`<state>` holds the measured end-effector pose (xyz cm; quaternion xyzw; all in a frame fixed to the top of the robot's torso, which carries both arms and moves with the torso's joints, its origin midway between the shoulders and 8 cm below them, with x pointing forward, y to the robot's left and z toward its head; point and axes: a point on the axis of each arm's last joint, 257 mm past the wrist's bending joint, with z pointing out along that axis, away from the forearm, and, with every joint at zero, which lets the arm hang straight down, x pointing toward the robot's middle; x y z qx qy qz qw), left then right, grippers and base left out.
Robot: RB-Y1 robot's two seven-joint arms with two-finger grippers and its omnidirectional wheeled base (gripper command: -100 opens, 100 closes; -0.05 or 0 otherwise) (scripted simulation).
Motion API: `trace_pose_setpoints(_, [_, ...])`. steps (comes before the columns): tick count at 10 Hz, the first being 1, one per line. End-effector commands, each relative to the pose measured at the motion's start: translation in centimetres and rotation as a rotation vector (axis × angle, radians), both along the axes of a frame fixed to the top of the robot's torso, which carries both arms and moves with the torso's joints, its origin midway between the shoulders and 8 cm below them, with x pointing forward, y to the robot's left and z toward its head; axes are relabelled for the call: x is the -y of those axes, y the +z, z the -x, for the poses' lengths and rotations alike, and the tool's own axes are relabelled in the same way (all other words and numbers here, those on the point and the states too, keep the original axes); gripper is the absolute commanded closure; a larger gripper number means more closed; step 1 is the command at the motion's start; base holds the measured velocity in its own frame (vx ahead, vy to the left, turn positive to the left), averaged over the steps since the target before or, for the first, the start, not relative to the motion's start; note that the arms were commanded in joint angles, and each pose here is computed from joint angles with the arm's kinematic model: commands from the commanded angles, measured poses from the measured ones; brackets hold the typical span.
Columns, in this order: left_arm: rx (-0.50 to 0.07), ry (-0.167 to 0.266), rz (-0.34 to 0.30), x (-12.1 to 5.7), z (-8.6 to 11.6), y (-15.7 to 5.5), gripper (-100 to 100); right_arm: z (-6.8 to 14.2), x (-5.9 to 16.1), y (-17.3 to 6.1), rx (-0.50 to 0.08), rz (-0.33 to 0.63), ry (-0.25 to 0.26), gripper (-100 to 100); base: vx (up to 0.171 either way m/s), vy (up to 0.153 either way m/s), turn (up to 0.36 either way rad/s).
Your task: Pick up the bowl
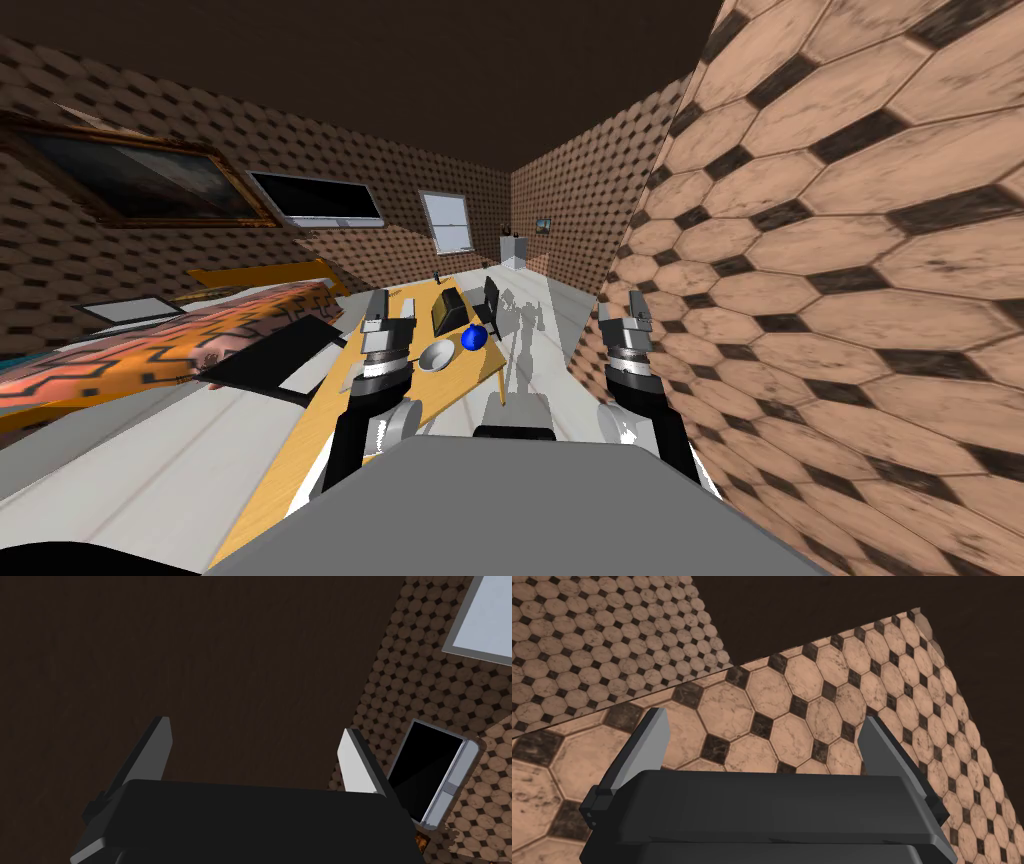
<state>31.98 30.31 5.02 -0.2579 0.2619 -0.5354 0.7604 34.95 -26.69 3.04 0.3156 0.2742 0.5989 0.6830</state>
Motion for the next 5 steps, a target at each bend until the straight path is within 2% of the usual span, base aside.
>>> trace_pose_setpoints(1, [-0.039,-0.013,-0.001,-0.3,-0.7,-1.0,-100,0.0,0.0,0.0,0.0,0.0,0.0,0,-0.008,0.004,-0.108])
trace_pose_setpoints(5, [-0.166,-0.036,0.03,-1.8,-2.7,-4.4,-100,0.0,0.0,0.0,0.0,0.0,0.0,0,-0.018,0.022,-0.127])
